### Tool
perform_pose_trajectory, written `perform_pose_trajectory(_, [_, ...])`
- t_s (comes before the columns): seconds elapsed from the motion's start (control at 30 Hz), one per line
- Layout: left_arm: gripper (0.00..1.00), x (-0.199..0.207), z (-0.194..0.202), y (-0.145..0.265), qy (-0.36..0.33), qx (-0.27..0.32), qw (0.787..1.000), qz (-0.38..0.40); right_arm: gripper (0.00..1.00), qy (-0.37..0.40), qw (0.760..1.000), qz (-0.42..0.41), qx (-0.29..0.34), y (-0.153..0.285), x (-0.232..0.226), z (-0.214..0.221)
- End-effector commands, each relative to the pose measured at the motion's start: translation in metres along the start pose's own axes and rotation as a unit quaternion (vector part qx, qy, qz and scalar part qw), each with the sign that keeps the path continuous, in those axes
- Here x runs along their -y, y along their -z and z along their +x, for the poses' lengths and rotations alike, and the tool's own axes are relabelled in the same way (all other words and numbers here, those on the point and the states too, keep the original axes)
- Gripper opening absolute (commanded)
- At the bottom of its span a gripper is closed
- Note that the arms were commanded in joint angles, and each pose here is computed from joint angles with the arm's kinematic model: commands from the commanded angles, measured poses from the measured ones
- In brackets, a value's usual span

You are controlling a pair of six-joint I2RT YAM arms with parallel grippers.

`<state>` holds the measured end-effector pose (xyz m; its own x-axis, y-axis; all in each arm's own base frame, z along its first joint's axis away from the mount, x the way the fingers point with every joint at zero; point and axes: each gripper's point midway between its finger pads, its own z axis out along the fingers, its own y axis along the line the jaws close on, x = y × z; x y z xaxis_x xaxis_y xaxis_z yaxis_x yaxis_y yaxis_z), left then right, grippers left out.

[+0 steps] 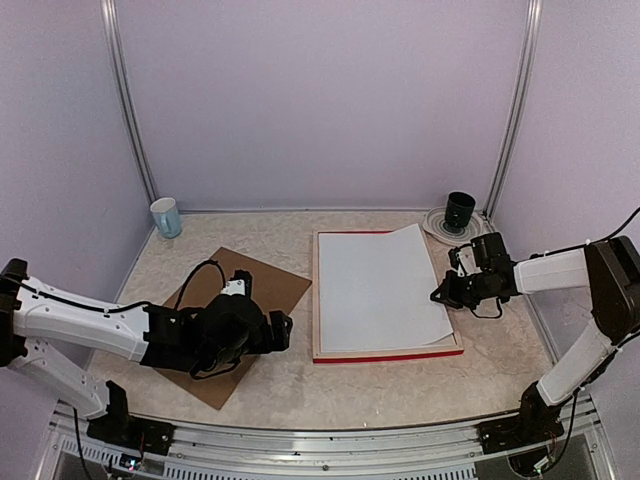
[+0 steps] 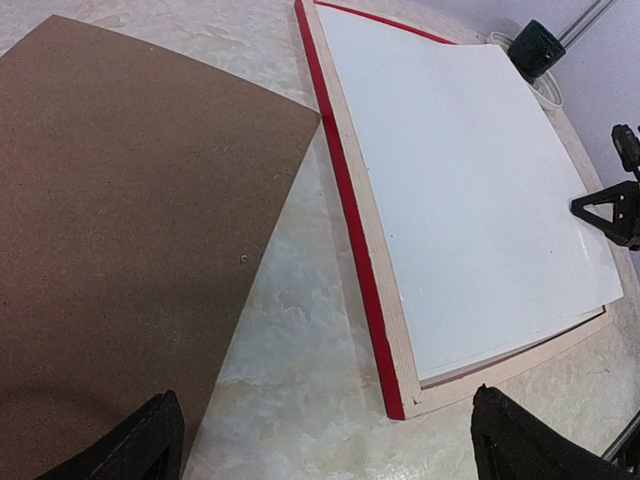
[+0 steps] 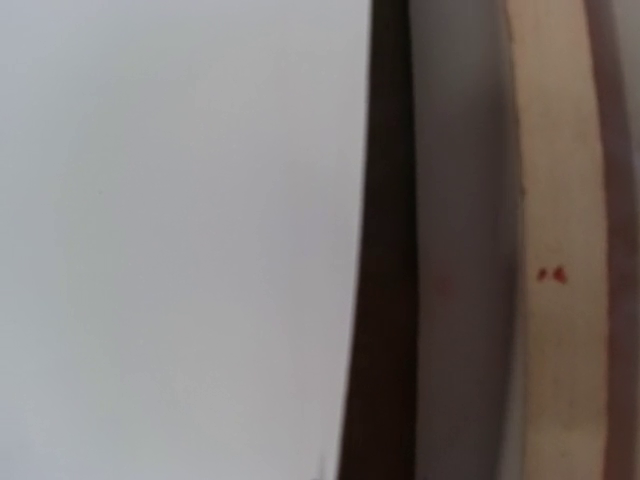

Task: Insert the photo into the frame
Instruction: Place the photo on the mat board.

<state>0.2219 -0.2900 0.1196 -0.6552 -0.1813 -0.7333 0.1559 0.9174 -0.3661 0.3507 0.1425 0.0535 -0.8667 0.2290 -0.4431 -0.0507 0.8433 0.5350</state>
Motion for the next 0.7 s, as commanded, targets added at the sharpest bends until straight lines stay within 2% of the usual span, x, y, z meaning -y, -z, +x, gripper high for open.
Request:
perform_pose_trajectory(0.0, [0.99,-0.002,0.001,-0.002,0.004,0.000,1.000,0.001,0.00,-0.004,1.000,-0.014,0.011,0.002,-0.002,-0.006])
perform_pose_trajectory(0.37, [0.99,-0.002,0.005,-0.004,0.006,-0.005,1.000,0.002,0.01,0.000,1.000,-0.020,-0.008,-0.007,-0.001,0.002])
perform_pose_trajectory(0.43, [0.99,-0.003,0.006,-0.005,0.007,-0.006,1.000,0.002,0.07,0.002,1.000,-0.015,-0.006,-0.006,0.000,0.001])
perform_pose_trajectory(0.57, [0.99,-0.003,0.006,-0.005,0.008,-0.006,1.000,0.001,0.26,0.009,1.000,-0.002,0.001,0.000,0.002,-0.002])
perform_pose_trajectory(0.67, [0.99,-0.003,0.006,-0.005,0.011,-0.005,1.000,0.003,0.33,0.015,1.000,0.008,0.008,0.005,0.001,-0.006])
